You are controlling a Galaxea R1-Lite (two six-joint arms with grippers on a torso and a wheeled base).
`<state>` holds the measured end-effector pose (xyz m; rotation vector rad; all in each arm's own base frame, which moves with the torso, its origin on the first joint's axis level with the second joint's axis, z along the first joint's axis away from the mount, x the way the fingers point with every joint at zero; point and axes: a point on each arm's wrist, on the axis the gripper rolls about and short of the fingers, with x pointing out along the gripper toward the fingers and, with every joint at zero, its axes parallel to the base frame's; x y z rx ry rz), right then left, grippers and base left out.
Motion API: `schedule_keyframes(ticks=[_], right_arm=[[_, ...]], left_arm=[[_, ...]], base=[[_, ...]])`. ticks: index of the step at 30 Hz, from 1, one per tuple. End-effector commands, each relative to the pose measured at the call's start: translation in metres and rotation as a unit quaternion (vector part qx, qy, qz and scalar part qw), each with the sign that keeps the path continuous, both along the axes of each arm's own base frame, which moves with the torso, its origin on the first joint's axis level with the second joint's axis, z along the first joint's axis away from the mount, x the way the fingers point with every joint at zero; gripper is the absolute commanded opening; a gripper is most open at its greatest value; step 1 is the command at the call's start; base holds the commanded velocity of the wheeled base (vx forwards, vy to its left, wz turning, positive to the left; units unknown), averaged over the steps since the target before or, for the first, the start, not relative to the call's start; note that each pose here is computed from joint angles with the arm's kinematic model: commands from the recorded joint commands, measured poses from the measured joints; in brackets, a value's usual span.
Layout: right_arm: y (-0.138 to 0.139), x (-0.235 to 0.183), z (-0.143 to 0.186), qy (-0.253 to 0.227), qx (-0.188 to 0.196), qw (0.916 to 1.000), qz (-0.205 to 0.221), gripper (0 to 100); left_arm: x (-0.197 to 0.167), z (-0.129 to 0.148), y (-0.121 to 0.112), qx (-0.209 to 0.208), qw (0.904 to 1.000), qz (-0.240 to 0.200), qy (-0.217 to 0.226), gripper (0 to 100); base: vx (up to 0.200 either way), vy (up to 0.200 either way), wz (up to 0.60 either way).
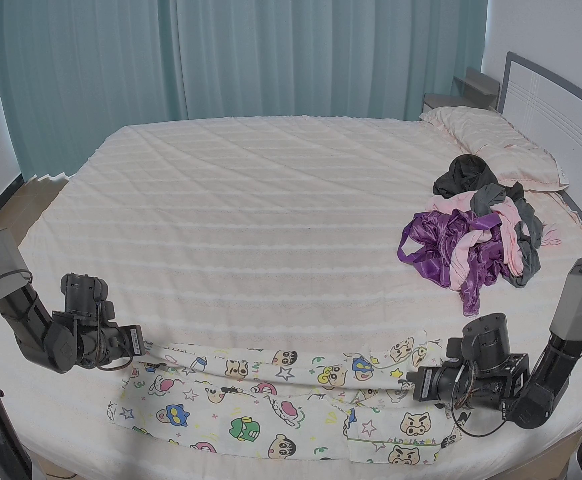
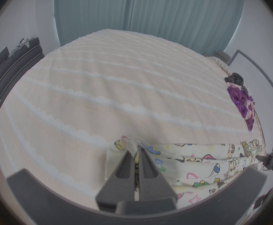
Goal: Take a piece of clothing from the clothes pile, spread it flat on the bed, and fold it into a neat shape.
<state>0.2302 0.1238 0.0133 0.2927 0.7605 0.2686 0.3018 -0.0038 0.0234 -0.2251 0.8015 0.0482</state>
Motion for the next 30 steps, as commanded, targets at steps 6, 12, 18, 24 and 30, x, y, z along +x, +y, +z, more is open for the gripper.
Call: schedule_keyframes(ticks=[6, 12, 18, 24, 30], right_arm=[[0.002, -0.022, -0.016, 0.06, 0.005, 0.9982, -0.008, 0], [0.0, -0.027, -0.018, 0.074, 0.014, 0.9969, -0.021, 100], [-0.005, -0.029, -0.007, 0.052, 0.065, 0.995, -0.055, 100], [-0.016, -0.035, -0.004, 0.034, 0.08, 0.9937, -0.071, 100], [-0.033, -0.045, -0.004, 0.031, 0.078, 0.9919, -0.096, 100]], left_arm=[[-0.012, -0.018, -0.001, 0.001, 0.9994, -0.003, 0.035, 0], [-0.019, -0.027, -0.001, 0.001, 0.9984, -0.003, 0.057, 0], [-0.019, -0.026, -0.001, -0.002, 0.9992, 0.0, 0.04, 100], [-0.022, -0.027, 0.001, -0.005, 0.9994, 0.004, 0.033, 100], [-0.029, -0.023, 0.01, -0.035, 0.9981, 0.039, 0.032, 100]], base=[[0.0, 0.0, 0.0], [0.0, 0.0, 0.0], [0.0, 0.0, 0.0], [0.0, 0.0, 0.0], [0.0, 0.0, 0.0]])
